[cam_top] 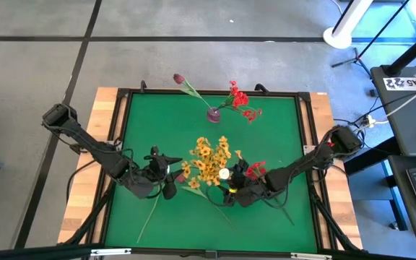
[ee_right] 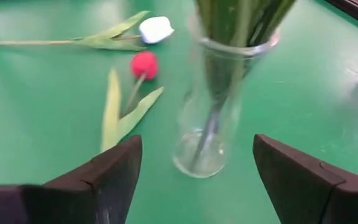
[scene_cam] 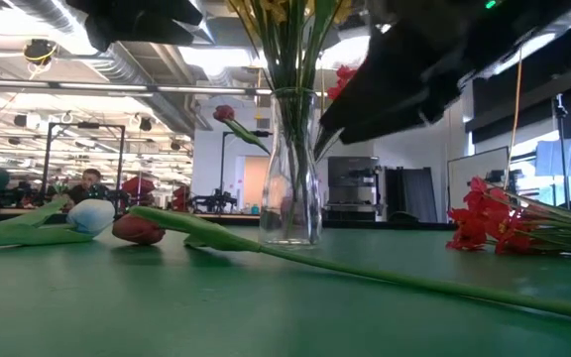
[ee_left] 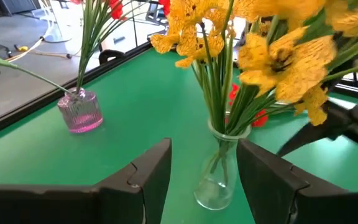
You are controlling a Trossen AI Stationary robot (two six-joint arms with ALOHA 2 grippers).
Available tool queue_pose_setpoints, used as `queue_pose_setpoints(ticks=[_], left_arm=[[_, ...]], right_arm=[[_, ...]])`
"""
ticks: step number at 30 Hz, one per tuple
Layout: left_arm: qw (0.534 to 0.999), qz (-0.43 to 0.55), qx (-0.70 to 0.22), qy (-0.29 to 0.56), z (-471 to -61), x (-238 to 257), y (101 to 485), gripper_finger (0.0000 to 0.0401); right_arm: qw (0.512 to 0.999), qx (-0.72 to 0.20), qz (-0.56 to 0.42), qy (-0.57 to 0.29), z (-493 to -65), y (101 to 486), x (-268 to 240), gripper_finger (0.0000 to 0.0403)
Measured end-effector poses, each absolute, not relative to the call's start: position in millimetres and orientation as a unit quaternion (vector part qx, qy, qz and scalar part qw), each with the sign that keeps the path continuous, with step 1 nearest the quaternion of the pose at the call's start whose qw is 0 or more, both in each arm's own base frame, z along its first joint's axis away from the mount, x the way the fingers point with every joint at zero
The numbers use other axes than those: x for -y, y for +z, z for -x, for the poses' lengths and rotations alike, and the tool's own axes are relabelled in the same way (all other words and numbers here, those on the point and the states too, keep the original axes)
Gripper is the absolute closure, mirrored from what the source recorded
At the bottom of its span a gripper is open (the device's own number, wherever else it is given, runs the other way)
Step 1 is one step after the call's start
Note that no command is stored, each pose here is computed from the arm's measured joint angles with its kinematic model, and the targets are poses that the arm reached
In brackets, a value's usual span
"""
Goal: Sort flowers into vase by color
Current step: Put the red flowers into the purple vase
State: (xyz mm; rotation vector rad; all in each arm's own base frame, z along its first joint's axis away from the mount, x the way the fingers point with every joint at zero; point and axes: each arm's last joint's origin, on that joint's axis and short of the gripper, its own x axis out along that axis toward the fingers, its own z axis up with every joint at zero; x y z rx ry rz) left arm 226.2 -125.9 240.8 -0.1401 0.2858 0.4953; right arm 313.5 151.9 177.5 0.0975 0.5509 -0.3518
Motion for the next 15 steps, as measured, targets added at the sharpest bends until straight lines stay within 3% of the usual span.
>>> queue_pose_setpoints(ticks=[15], left_arm=[[0.966,0.089,-0.141,0.197,-217,136,248,0.0226]], right_arm=[[0.938,-0.329,-0.066,-0.086,-251,207,-195,0.0097]])
